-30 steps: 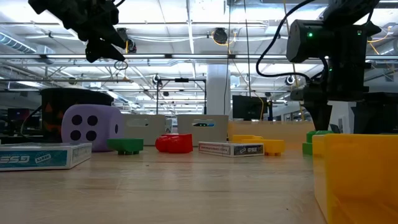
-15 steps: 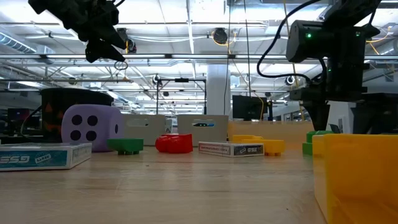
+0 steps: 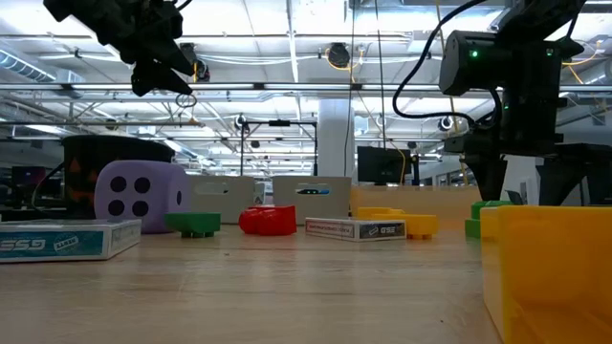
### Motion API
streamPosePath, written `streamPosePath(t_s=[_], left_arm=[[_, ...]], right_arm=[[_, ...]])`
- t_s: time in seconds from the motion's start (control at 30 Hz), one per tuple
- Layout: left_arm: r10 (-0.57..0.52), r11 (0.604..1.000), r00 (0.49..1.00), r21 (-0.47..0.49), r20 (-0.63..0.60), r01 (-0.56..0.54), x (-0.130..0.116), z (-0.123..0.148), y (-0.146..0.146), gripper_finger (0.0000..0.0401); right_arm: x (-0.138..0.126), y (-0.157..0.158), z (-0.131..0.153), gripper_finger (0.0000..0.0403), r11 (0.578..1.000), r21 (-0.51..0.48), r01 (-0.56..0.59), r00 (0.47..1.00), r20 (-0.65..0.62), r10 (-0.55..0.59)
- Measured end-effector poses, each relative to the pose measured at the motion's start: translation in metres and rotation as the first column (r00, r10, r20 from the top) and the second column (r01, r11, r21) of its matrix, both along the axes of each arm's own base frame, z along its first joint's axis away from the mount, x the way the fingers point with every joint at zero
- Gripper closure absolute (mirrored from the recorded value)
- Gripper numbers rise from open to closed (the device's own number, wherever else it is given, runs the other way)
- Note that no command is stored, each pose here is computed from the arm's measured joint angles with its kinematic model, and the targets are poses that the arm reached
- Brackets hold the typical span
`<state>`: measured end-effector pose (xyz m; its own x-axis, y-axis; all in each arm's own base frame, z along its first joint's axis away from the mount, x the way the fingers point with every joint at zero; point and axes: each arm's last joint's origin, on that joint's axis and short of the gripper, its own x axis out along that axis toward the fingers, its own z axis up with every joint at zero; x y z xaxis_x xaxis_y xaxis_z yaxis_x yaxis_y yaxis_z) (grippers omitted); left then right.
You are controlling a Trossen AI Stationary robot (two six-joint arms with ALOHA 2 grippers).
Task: Pick & Place Toys
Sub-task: Put the red playing card into the orange bin
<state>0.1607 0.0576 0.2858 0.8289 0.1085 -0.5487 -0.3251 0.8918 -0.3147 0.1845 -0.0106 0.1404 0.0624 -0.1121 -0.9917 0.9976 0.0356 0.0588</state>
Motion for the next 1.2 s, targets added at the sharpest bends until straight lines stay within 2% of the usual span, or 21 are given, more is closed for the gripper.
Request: streamPosePath(t_s=[0.17,0.33,0.8,0.93,1.2], left_arm=[[0.0,1.0,1.0,0.0,0.0,0.0,0.0,0.0,0.0,0.0189],[-0.002,1.0,1.0,0.003,-0.001,0.002,0.0,0.0,0.0,0.0189],[-0.001,1.0,1.0,0.003,-0.002,0.001,0.0,0.0,0.0,0.0189],[-0.001,1.0,1.0,0.003,-0.002,0.001,0.0,0.0,0.0,0.0189],[-0.001,1.0,1.0,0.002,-0.001,0.001,0.0,0.0,0.0,0.0189]], right_arm=[[0.004,0.0,0.0,0.0051,1.0,-0.007,-0.017,0.999,0.038,0.018],[0.002,-0.003,0.0,0.0035,1.0,0.0,0.002,1.0,0.022,-0.002],[0.002,-0.015,0.0,0.004,1.0,0.027,0.013,0.999,0.034,-0.014],[0.002,-0.016,0.0,0.0055,0.999,0.042,0.017,0.999,0.034,-0.019],[0.001,-0.017,0.0,0.0111,0.999,0.053,0.011,1.0,0.029,-0.013]])
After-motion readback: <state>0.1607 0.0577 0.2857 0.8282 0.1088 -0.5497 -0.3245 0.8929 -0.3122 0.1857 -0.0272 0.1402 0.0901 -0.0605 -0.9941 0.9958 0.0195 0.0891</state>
